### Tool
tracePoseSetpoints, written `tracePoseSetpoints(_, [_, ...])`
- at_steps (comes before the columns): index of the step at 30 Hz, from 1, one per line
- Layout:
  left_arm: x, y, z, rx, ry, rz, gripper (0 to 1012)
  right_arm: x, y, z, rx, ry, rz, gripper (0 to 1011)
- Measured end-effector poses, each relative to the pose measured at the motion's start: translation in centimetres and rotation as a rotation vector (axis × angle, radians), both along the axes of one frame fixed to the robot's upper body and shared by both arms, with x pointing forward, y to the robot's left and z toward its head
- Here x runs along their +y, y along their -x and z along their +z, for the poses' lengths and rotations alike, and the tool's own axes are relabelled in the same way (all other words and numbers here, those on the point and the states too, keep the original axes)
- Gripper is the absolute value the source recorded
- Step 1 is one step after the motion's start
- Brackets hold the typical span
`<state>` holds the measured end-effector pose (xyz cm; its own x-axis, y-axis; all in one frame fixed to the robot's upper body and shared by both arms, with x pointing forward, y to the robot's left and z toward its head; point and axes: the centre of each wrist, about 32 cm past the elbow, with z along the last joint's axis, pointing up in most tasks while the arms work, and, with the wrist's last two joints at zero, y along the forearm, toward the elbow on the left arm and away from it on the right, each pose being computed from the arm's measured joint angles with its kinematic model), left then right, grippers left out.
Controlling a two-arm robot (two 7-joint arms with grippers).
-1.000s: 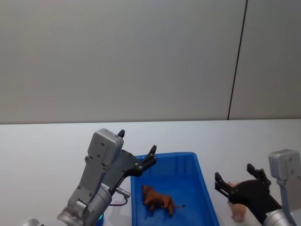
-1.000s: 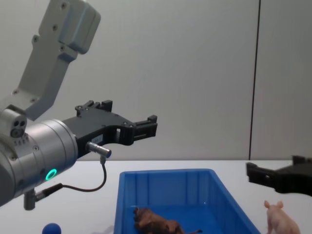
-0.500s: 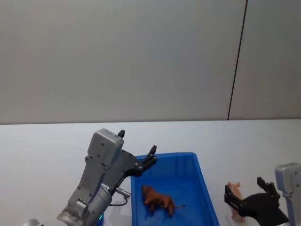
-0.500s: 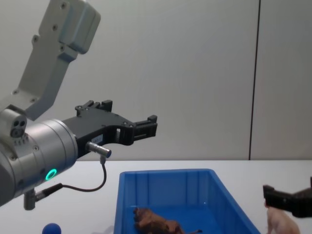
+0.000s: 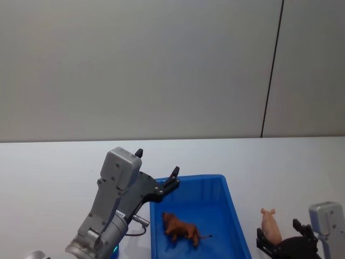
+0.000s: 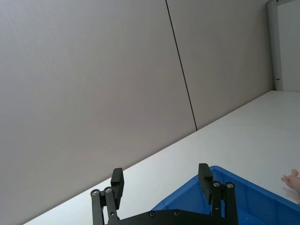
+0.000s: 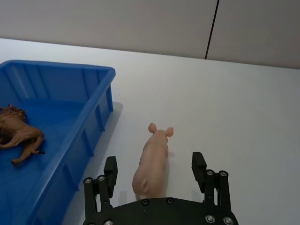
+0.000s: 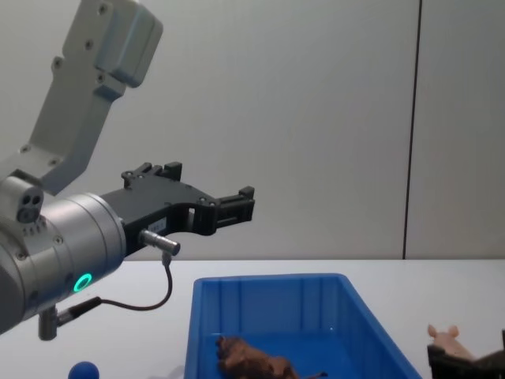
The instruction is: Pick up the two dolls from the table and place them into the box.
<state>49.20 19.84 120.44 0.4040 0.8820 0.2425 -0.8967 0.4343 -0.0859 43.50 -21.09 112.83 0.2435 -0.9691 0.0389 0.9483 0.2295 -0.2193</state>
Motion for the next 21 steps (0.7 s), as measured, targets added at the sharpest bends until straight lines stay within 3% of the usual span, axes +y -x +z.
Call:
tracePoseSetpoints(9, [0.0, 0.0, 0.0, 0.0, 0.0, 0.0, 1001, 0.2, -0.3, -1.2, 0.019, 0.015, 0.004, 817])
tracePoseSetpoints(12, [0.0, 0.0, 0.0, 0.0, 0.0, 0.0, 1001, 0.3, -0.4, -1.4, 0.022, 0.019, 0.004, 688])
tracePoseSetpoints(21, [0.0, 0.0, 0.0, 0.0, 0.0, 0.0, 1001, 0.5, -0.6, -1.8, 0.013, 0.035, 0.002, 429])
